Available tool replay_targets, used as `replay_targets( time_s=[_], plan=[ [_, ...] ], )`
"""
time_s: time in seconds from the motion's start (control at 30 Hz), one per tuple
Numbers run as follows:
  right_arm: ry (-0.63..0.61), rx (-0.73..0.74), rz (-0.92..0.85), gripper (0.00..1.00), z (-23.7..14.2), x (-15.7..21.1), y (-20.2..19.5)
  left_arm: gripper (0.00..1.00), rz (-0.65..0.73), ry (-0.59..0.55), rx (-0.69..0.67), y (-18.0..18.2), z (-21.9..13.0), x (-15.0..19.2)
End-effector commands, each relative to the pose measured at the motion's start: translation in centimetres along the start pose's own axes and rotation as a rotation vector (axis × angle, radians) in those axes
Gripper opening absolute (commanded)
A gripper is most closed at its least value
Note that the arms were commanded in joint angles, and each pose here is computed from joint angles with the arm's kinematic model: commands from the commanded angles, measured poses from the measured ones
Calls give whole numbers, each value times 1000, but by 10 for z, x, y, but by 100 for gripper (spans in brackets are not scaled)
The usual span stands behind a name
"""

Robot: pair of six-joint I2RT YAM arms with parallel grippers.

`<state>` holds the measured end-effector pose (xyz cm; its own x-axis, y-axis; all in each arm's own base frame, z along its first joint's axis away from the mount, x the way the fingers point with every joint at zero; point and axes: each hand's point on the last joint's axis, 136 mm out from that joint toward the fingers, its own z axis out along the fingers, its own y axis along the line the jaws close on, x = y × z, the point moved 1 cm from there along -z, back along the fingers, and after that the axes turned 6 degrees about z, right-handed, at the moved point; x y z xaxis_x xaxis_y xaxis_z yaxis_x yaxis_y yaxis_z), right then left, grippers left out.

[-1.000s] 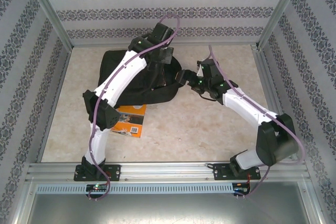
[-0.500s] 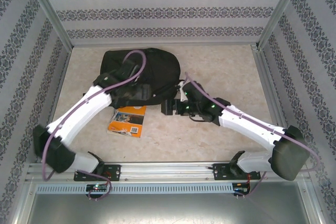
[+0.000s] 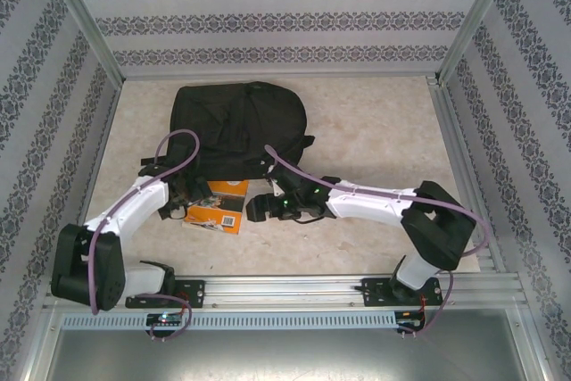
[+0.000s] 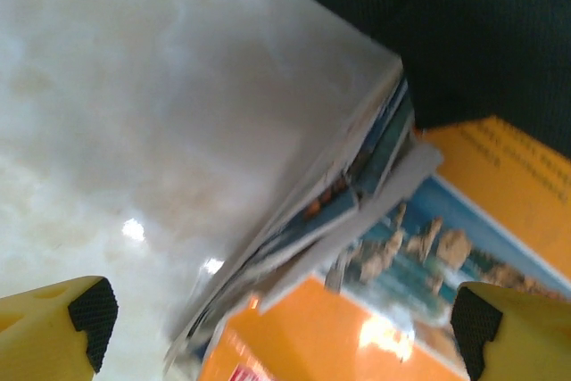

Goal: Pack the student bag

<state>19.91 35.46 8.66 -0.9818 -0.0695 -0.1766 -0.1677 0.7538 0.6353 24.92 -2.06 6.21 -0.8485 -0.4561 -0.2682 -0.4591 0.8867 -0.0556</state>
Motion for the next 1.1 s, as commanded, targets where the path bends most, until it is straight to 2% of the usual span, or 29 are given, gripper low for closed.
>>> replay_targets(
  time_s=[0.0,0.13,0.27,0.6,0.73,0.9,1.07],
  plan=[
    [1,-59,18,87,8,-9,17,95,-72,5,96,-13,16,-11],
    [34,-81,55,84,24,-13,17,85,-97,86,189,-31,29,1],
    [46,-89,106,81,35,-20,12,75,-123,122,262,-40,35,12],
    [36,-55,249,76,59,-33,-13,61,-151,215,394,-52,32,52],
    [43,-47,266,76,65,-32,-15,55,-91,217,440,-65,21,64],
    [43,-28,278,76,69,-33,-20,55,-28,255,494,-80,18,75],
    [44,-18,290,73,68,-34,-27,39,-18,261,564,-90,7,76]
  ],
)
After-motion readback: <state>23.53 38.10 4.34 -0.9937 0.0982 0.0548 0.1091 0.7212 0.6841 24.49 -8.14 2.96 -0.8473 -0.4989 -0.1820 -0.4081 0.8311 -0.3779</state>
